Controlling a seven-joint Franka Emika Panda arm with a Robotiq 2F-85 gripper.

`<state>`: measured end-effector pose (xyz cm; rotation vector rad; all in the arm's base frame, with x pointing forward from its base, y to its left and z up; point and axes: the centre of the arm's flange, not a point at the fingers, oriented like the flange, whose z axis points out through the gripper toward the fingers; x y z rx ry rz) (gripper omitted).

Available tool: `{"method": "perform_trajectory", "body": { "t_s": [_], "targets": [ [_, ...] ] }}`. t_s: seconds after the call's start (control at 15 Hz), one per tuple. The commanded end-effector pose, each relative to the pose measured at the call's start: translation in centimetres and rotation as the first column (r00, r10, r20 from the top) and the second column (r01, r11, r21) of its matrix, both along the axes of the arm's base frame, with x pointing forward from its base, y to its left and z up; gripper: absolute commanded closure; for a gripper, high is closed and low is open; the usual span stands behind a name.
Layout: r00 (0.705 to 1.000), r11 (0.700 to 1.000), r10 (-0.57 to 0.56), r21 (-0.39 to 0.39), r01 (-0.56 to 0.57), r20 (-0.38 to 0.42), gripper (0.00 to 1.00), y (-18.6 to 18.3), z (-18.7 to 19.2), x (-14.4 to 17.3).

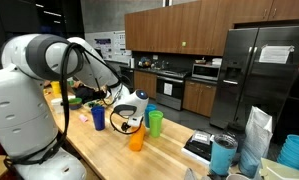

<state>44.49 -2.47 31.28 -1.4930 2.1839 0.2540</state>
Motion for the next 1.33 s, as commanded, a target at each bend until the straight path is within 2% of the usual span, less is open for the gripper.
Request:
{"method": "perform_trajectory", "body": {
  "t_s": [0.0,0.13,0.2,0.33,0.6,0.8,1.0,1.2,1.27],
  "targets": [
    [0.98,0.981,-0.194,-0.03,0.193,-0.043,0.0,-1.7,-0.7,-1.9],
    [0.952,0.954,-0.298,-0.047,0.296,-0.064,0.0,-2.3,-1.6,-2.4],
    [0.977,0.977,-0.21,-0.032,0.209,-0.043,0.0,-2.0,-1.6,-1.6],
    [0.964,0.966,-0.26,-0.029,0.259,-0.054,0.0,-2.0,-1.7,-1.8],
    [0.96,0.962,-0.274,-0.027,0.273,-0.06,0.0,-2.1,-1.7,-1.8],
    [0.954,0.951,-0.299,-0.079,0.298,0.001,0.0,-2.4,-0.5,-2.9],
    [0.932,0.912,-0.342,-0.195,0.361,0.121,0.0,-3.4,1.3,-4.4],
    [0.91,0.873,-0.374,-0.264,0.41,0.176,0.0,-3.9,2.3,-5.4],
    [0.928,0.9,-0.341,-0.233,0.369,0.153,0.0,-4.1,-0.1,-3.8]
  ]
}}
